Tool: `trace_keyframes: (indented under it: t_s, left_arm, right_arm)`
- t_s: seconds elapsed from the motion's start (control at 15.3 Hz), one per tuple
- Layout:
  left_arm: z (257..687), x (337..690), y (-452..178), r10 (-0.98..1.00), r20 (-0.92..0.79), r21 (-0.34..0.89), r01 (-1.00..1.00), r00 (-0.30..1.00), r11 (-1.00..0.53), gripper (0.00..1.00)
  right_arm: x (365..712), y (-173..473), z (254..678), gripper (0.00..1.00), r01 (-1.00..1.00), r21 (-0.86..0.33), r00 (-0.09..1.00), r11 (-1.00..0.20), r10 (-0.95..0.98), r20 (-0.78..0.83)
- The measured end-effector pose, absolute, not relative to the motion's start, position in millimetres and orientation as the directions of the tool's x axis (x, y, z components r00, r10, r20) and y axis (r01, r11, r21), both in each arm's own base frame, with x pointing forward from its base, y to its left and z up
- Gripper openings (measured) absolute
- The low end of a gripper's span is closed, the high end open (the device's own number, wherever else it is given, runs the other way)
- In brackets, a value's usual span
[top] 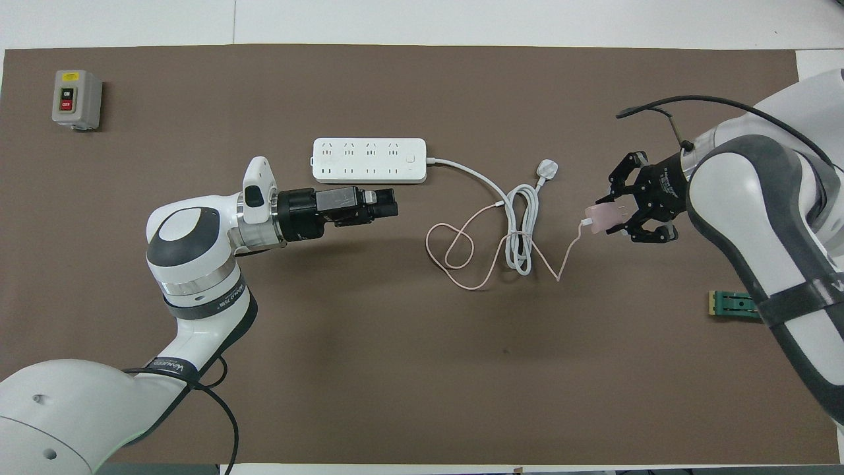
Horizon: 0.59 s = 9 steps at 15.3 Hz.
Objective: Plug charger into power strip
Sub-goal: 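Carry the pink charger with the right gripper toward the left gripper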
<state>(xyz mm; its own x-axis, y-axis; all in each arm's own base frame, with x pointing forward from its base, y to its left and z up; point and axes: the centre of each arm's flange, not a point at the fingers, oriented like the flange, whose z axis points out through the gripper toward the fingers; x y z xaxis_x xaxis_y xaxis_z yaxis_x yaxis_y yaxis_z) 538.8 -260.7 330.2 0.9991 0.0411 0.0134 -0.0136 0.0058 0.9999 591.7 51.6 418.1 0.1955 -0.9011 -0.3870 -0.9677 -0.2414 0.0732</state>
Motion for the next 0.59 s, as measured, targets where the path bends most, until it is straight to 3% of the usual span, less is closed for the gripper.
trace_keyframes:
  t_s: [0.59]
  left_arm:
    - [347.2, 542.5, -297.0, 0.068, 0.033, 0.999, -0.035, 0.997, 0.030, 1.00]
  right_arm:
    - [588.7, 174.8, 478.1, 0.47, -0.990, 0.024, 0.118, -0.141, -0.899, -0.421]
